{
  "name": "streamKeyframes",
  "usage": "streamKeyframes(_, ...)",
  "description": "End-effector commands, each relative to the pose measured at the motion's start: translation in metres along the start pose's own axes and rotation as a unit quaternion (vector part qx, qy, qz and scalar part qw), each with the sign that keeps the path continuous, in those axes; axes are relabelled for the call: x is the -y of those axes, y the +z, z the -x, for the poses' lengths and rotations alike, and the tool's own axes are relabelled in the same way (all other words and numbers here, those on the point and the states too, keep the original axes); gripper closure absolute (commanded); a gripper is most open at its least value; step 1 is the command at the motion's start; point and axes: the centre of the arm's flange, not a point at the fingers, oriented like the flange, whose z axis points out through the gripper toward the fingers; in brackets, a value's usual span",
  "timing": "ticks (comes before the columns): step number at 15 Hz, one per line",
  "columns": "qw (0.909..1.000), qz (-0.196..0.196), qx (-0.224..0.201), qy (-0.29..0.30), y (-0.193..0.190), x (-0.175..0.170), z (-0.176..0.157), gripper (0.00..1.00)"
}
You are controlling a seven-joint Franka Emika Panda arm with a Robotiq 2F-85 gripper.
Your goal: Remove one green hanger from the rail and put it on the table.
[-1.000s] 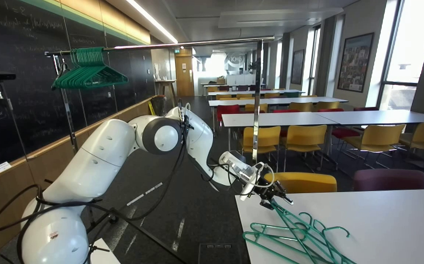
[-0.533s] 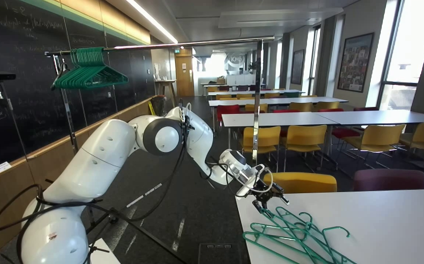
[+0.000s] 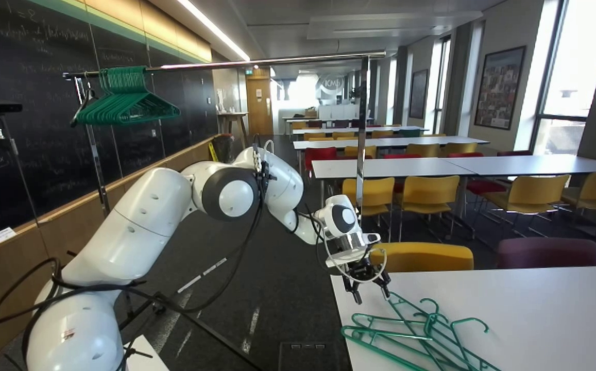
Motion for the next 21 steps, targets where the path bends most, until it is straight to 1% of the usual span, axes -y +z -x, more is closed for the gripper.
streamKeyframes(1, 0.9946, -0.104, -0.008, 0.007, -0.02, -0.033, 0.008, 0.0)
streamKeyframes(3, 0.9863, -0.163, -0.023, 0.014, -0.034, -0.041, 0.015, 0.0)
streamKeyframes(6, 0.968, -0.242, -0.062, 0.023, -0.079, -0.041, 0.033, 0.0)
streamKeyframes(7, 0.9609, -0.262, -0.086, 0.027, -0.104, -0.039, 0.046, 0.0)
streamKeyframes(8, 0.9569, -0.264, -0.118, 0.025, -0.123, -0.036, 0.055, 0.0)
streamKeyframes(11, 0.9582, -0.218, -0.185, -0.002, -0.178, -0.031, 0.082, 0.0)
streamKeyframes(12, 0.9617, -0.185, -0.201, -0.008, -0.195, -0.029, 0.093, 0.0)
streamKeyframes(13, 0.9621, -0.165, -0.216, -0.016, -0.211, -0.027, 0.105, 0.0)
streamKeyframes(15, 0.9605, -0.125, -0.247, -0.032, -0.239, -0.02, 0.13, 0.0)
streamKeyframes(17, 0.9553, -0.097, -0.275, -0.051, -0.263, -0.011, 0.156, 0.0)
streamKeyframes(19, 0.9501, -0.079, -0.295, -0.065, -0.286, 0.0, 0.184, 0.0)
streamKeyframes(20, 0.9482, -0.08, -0.299, -0.072, -0.297, 0.006, 0.199, 0.0)
streamKeyframes(21, 0.9458, -0.094, -0.3, -0.082, -0.305, 0.012, 0.214, 0.0)
